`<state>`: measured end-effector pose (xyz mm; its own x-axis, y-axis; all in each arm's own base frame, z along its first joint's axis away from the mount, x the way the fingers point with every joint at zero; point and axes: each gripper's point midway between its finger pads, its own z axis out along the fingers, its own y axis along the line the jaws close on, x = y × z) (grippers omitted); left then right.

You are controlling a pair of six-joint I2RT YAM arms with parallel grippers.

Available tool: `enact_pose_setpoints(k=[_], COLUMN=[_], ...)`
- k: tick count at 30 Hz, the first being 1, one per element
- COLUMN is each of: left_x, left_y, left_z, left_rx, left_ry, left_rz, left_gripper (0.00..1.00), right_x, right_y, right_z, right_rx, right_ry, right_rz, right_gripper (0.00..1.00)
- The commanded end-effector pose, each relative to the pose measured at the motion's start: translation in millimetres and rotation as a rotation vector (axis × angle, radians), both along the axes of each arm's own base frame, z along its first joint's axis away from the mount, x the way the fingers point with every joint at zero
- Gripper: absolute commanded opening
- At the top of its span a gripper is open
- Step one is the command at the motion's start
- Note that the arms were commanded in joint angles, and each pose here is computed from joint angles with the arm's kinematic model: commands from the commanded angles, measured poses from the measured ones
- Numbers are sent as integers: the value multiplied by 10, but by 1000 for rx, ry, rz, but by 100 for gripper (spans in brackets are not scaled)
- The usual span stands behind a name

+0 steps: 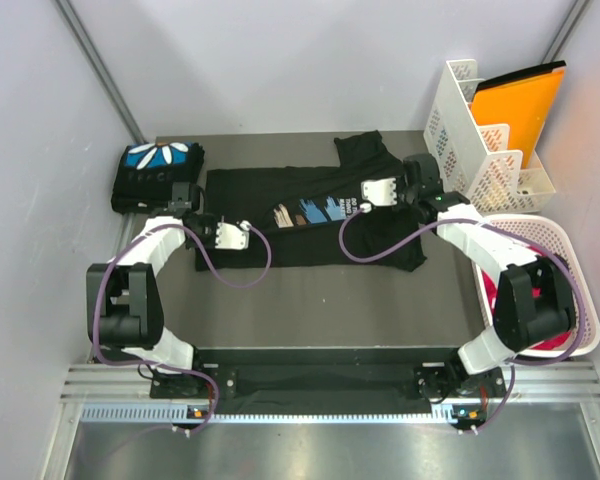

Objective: Fold and stack the t-shirts
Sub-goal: Fold the tshirt

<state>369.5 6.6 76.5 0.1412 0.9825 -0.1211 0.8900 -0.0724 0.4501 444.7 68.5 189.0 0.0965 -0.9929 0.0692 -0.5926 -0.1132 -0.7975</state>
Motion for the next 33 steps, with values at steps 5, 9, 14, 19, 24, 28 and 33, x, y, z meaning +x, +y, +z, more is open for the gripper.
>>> enact_pose_setpoints(k=[5, 9, 14, 19, 24, 28, 33], left_x=[201, 244, 282, 325, 378, 414, 545], left_y=[24, 21, 32, 43, 59, 89, 174], left_z=[94, 63, 19, -26, -63, -95, -79], left_rx=[6, 1, 7, 11, 16, 25, 47], left_ry=[-69, -71, -71, -77, -96, -105, -192], left_rz=[-5, 0, 2, 7, 17, 36, 88], left_gripper=[0, 0, 0, 0, 0, 0, 46], right_x=[217, 269, 311, 369, 429, 451, 442], right_y=[-48, -36, -25, -9, -5, -20, -54], right_z=[320, 302, 284, 228, 211, 140, 103], right_rx=[15, 14, 11, 8, 4, -11, -17], right_ry=[-113, -115, -113, -107, -119, -108, -125], right_rz=[-33, -35, -35, -37, -39, -52, -67], right_gripper=[0, 0, 0, 0, 0, 20, 77])
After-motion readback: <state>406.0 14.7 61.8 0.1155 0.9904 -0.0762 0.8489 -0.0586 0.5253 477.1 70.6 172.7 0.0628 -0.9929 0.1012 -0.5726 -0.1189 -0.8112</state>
